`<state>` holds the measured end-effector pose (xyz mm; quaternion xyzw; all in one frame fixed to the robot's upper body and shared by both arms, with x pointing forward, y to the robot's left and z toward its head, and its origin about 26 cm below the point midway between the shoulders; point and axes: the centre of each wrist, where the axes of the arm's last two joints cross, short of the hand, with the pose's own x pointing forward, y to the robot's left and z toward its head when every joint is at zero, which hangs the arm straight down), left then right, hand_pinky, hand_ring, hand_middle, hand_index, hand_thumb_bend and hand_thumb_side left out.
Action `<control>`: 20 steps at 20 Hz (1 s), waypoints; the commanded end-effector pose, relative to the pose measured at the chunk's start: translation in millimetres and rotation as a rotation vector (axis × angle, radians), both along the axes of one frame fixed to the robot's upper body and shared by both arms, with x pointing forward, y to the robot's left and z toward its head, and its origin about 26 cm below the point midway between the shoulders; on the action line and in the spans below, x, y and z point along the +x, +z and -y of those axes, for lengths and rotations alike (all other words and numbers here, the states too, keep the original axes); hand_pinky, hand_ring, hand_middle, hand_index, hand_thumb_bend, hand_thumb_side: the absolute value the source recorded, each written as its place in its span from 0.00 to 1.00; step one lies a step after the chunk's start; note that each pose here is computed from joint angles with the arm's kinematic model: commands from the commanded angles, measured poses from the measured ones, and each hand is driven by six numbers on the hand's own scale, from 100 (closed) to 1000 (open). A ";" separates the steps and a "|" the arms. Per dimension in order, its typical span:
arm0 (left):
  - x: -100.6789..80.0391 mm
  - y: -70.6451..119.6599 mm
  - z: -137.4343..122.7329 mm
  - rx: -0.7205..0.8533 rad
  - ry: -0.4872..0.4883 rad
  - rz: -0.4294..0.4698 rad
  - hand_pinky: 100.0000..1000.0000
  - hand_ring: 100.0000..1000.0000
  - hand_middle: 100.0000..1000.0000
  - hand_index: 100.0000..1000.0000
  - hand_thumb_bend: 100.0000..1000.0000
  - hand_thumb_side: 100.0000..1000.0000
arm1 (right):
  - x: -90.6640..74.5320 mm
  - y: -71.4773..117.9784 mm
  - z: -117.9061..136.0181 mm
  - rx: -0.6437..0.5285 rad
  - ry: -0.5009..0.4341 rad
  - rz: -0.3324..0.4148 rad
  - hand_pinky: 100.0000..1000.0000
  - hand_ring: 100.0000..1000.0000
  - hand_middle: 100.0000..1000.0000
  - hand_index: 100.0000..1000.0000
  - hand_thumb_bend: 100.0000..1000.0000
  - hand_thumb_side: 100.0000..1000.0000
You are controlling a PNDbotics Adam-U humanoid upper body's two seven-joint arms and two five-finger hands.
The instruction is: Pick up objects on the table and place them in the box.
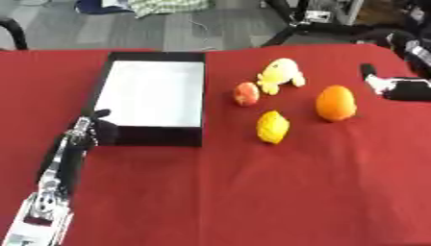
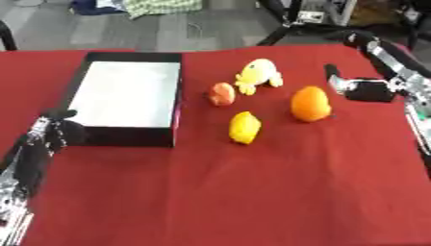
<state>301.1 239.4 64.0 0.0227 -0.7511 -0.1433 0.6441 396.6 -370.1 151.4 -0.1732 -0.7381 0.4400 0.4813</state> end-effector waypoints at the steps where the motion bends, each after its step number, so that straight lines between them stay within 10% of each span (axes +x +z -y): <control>1: 0.2 4.9 -0.9 0.005 -0.006 0.016 0.67 0.60 0.54 0.80 0.00 1.00 | 8.1 0.4 8.5 -0.049 -0.024 -0.013 1.00 1.00 0.86 0.88 0.00 0.24; 20: 0.2 4.5 1.2 0.002 -0.017 0.015 0.67 0.60 0.54 0.80 0.00 1.00 | 27.8 -76.8 36.4 -0.168 -0.137 -0.192 1.00 1.00 0.86 0.89 0.00 0.63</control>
